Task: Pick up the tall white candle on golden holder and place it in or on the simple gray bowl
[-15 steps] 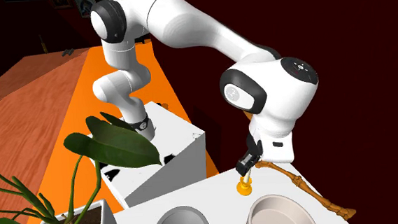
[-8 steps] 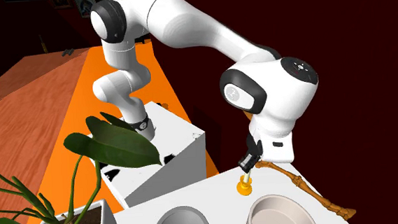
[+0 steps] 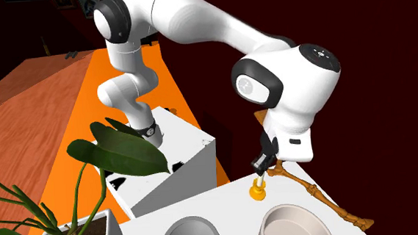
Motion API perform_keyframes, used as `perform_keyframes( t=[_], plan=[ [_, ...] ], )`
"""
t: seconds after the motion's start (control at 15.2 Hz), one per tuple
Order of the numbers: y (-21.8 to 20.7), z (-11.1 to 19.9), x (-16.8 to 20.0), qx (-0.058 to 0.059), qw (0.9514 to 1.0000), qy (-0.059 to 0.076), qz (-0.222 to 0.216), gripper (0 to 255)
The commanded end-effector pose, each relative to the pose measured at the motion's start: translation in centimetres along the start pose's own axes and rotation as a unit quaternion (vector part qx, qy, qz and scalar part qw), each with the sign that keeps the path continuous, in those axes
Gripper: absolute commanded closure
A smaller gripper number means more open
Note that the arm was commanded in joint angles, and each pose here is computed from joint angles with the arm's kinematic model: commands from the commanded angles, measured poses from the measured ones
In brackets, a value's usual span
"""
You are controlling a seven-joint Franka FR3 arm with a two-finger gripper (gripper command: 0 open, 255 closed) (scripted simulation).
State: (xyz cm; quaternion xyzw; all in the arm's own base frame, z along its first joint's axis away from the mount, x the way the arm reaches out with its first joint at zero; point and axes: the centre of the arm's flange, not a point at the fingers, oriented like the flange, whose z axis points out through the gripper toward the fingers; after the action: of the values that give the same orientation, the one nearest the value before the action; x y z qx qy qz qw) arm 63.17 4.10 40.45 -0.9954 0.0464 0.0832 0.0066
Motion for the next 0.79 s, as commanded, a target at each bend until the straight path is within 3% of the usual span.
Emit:
perform_keyframes(
  t=[0.0, 0.73],
  plan=[
    [0.1, -1.0, -0.2, 0.0, 1.0, 0.0, 0.0, 255],
    [0.0, -6.7, -1.1, 0.0, 1.0, 0.0, 0.0, 255]
  ],
)
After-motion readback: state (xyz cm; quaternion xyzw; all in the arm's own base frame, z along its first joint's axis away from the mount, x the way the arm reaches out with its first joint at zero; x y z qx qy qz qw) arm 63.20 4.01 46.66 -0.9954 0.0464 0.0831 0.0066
